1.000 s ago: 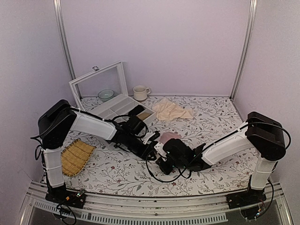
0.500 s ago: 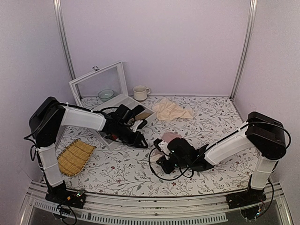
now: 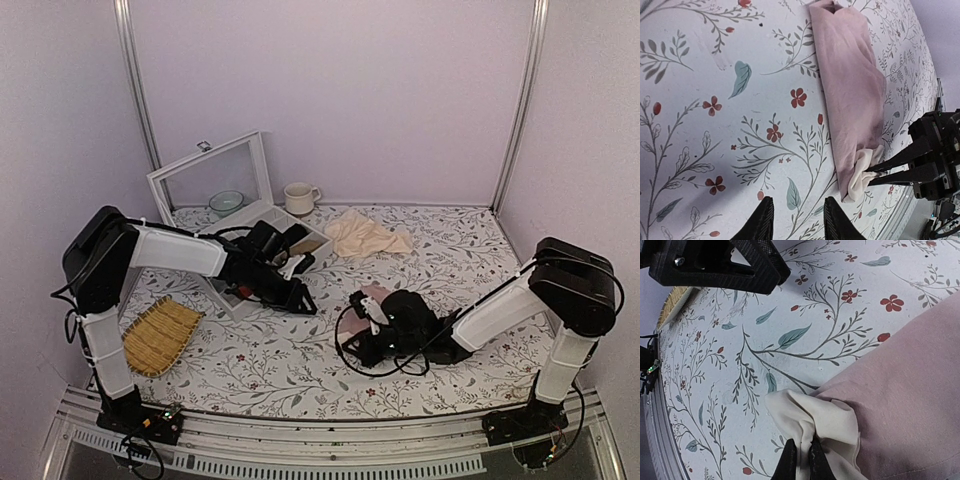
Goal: Roll the underwear
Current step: Roll the underwear at the center of the board.
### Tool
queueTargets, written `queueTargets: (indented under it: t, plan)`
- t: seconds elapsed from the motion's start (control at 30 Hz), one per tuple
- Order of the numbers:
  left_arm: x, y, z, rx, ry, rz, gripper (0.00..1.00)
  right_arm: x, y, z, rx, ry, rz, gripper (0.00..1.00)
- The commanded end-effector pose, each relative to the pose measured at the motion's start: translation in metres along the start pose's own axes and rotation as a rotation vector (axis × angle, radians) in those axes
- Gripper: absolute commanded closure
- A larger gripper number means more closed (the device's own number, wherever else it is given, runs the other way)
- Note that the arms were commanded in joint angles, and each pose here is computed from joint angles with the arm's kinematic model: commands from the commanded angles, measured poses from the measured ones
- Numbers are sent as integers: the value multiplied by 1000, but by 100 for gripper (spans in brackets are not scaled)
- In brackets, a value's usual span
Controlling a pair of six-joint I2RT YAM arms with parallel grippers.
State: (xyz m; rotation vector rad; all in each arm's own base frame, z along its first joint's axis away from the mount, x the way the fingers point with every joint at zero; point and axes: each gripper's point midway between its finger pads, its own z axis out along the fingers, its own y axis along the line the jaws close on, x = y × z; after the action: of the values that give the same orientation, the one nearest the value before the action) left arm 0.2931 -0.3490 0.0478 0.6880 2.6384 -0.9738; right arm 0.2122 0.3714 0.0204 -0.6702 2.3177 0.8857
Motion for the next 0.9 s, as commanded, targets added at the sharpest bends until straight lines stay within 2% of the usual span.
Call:
queueTargets:
  t: [0.0, 0.4, 0.57, 0.87]
  plan:
    - [-5, 4, 2, 4, 0, -21, 66, 52, -29, -18, 36, 163, 172, 100]
    - [-14, 2, 4, 17, -20, -28, 68, 46, -33, -31, -86, 113, 349, 100]
    - [-19, -4, 15, 70, -5, -15, 68, 45, -32, -31, -90, 114, 338, 100]
    - [-26, -44, 36, 255, 35, 95, 69, 46, -38, -32, -54, 110, 302, 100]
